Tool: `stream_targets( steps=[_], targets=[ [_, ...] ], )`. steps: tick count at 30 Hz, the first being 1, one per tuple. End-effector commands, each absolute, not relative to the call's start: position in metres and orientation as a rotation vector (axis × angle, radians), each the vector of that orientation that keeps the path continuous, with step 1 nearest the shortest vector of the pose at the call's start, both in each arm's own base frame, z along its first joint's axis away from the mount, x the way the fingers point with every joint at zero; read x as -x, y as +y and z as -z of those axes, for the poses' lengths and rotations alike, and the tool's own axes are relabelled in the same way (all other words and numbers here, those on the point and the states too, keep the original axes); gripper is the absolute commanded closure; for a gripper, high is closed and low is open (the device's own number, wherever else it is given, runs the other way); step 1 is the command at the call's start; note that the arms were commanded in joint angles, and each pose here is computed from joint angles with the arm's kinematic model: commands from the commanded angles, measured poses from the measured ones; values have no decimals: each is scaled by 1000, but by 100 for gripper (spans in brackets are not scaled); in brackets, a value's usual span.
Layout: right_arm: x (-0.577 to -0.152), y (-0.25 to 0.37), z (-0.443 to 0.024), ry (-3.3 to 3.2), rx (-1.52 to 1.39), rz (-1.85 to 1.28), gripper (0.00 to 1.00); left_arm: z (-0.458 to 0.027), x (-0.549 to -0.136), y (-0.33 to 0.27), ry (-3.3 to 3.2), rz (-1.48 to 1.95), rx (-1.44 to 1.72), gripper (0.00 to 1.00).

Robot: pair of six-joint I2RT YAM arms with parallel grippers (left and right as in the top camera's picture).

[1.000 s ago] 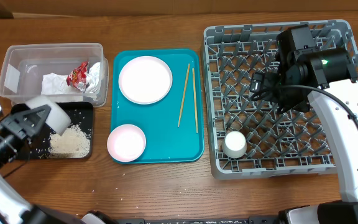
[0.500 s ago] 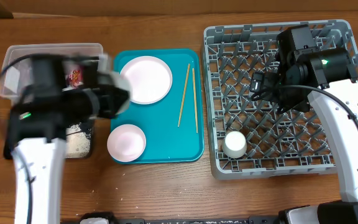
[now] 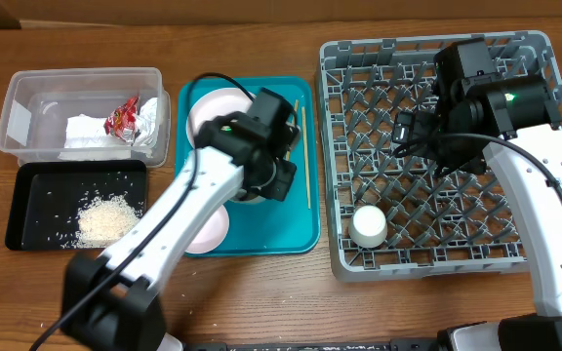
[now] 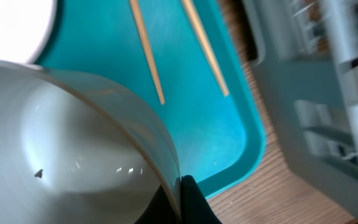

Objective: Sort waste into correct bins and load items into the dishwasher

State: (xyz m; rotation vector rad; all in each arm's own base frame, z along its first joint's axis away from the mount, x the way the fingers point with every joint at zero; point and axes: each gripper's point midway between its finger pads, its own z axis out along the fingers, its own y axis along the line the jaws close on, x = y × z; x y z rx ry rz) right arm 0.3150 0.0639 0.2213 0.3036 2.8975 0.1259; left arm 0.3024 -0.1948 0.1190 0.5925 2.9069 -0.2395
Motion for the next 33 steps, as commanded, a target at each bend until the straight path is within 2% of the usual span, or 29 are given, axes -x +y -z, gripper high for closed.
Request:
stream_targets(
  steps=[1, 14, 19, 21, 24, 27, 29, 33],
  targets=[
    [-319, 64, -232, 2860, -289, -142, 0, -105, -303, -191, 2963, 151, -527, 96],
    [-319, 64, -232, 2860, -289, -142, 0, -55, -301, -190, 3099, 79, -515, 96],
    [-319, 64, -232, 2860, -289, -142, 0, -49, -304, -191, 3103, 80, -500, 95],
    [-319, 64, -232, 2860, -289, -142, 0, -51, -307, -192, 3097, 86, -488, 88],
    [-319, 65, -232, 2861, -289, -142, 0, -57, -309, -195, 3090, 94, -487, 65],
    [-319, 65, -232, 2860, -289, -142, 0, -72, -315, -197, 3077, 95, -485, 53],
    [-319, 66, -232, 2861, -287, -152, 0, -97, -326, -200, 3041, 91, -479, 50],
    [-321, 82, -234, 2857, -239, -281, 0, -151, -345, -198, 2969, 109, -433, 49]
  ],
)
